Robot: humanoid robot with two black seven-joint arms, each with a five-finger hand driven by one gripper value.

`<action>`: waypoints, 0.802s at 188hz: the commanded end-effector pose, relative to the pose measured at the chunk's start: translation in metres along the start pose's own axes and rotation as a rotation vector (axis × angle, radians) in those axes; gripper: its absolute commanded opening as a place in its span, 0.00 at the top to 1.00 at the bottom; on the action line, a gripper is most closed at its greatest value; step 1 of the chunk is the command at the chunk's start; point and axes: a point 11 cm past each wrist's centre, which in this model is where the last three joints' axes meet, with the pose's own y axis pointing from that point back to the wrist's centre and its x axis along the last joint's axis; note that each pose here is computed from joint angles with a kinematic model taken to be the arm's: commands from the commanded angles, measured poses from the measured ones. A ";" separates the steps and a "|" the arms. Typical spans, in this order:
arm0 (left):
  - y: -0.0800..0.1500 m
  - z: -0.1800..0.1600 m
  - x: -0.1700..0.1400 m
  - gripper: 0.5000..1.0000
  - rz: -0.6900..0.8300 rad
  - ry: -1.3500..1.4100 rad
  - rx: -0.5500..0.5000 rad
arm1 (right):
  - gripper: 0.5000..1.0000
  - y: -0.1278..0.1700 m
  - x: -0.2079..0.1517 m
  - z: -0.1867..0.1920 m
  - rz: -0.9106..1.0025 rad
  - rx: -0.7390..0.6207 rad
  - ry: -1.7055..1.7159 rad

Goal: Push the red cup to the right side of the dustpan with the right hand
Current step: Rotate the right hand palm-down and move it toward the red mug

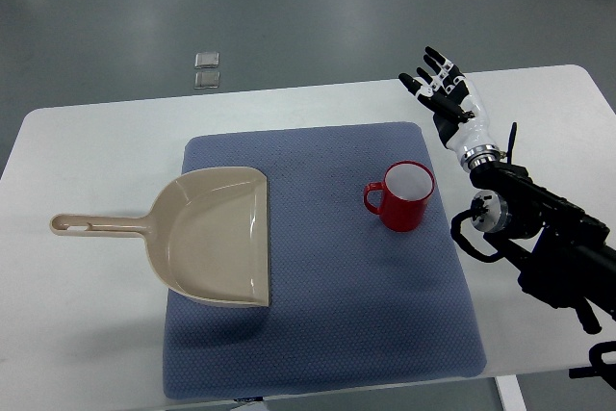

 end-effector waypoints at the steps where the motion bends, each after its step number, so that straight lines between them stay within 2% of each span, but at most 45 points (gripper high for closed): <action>1: 0.000 0.000 0.000 0.00 0.000 0.000 0.000 | 0.15 0.006 0.015 -0.012 -0.014 0.010 0.026; 72: 0.000 0.000 0.000 0.00 0.000 -0.001 0.000 | 0.15 0.057 0.069 -0.028 -0.153 -0.003 0.220; 151: 0.000 0.000 0.000 0.00 0.000 0.000 0.000 | 0.15 0.090 0.068 0.000 -0.315 -0.102 0.404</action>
